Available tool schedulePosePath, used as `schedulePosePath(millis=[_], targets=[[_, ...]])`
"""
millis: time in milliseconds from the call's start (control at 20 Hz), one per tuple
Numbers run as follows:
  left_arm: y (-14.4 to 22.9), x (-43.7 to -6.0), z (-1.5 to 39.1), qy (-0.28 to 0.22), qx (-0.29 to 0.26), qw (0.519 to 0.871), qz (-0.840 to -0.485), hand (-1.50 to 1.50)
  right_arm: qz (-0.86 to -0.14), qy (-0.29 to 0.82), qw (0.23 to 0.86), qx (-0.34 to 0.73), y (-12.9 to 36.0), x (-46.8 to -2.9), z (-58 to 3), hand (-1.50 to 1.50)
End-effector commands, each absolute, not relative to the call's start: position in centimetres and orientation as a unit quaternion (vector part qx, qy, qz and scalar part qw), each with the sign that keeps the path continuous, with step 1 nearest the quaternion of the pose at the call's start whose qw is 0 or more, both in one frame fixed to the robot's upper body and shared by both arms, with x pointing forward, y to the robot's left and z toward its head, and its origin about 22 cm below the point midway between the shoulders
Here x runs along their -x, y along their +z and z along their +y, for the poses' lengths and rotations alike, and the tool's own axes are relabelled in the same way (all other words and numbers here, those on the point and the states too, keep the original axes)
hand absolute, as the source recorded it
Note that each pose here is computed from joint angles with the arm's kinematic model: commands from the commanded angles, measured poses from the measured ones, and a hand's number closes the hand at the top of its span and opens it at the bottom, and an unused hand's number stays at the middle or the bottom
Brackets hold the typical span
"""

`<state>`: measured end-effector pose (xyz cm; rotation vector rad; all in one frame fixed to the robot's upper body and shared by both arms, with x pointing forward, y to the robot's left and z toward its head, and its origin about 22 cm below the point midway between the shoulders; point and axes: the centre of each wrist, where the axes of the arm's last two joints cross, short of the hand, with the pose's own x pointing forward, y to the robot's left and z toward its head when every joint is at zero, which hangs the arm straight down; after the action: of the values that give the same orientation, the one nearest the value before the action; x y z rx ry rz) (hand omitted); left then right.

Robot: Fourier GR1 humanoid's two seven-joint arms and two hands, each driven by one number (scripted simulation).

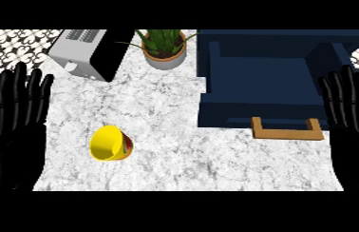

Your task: Pick up the cup, place it into the drawer and close the drawer

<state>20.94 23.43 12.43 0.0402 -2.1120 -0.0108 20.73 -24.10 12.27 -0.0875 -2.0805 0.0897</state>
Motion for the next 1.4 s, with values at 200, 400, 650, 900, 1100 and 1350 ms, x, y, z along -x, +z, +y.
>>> schedulePosePath(millis=[200, 400, 650, 900, 1100, 1350], targets=[[12.0, -17.6, 21.6, -0.023, -0.048, 0.489, -0.870, -1.50, -0.856, 0.061, 0.513, 0.002, 11.4, -20.4, -23.2, -1.50], [11.1, -19.1, 20.3, 0.056, 0.024, 0.539, -0.840, -1.50, -0.839, 0.046, 0.537, -0.070, 12.8, -20.2, -22.3, -1.50], [9.5, -19.3, 18.9, 0.059, 0.015, 0.544, -0.837, -1.50, -0.836, 0.053, 0.542, -0.063, 12.1, -22.0, -23.7, -1.50], [10.5, -19.7, 19.4, 0.055, 0.021, 0.529, -0.847, -1.50, -0.841, 0.053, 0.536, -0.051, 13.6, -20.6, -23.3, -1.50], [10.5, -21.1, 19.5, 0.061, 0.019, 0.541, -0.838, -1.50, -0.844, 0.045, 0.531, -0.057, 12.3, -22.5, -24.6, -1.50], [11.3, -20.1, 19.9, 0.064, 0.008, 0.558, -0.827, -1.50, -0.846, 0.044, 0.529, -0.061, 11.6, -22.7, -23.1, -1.50]])
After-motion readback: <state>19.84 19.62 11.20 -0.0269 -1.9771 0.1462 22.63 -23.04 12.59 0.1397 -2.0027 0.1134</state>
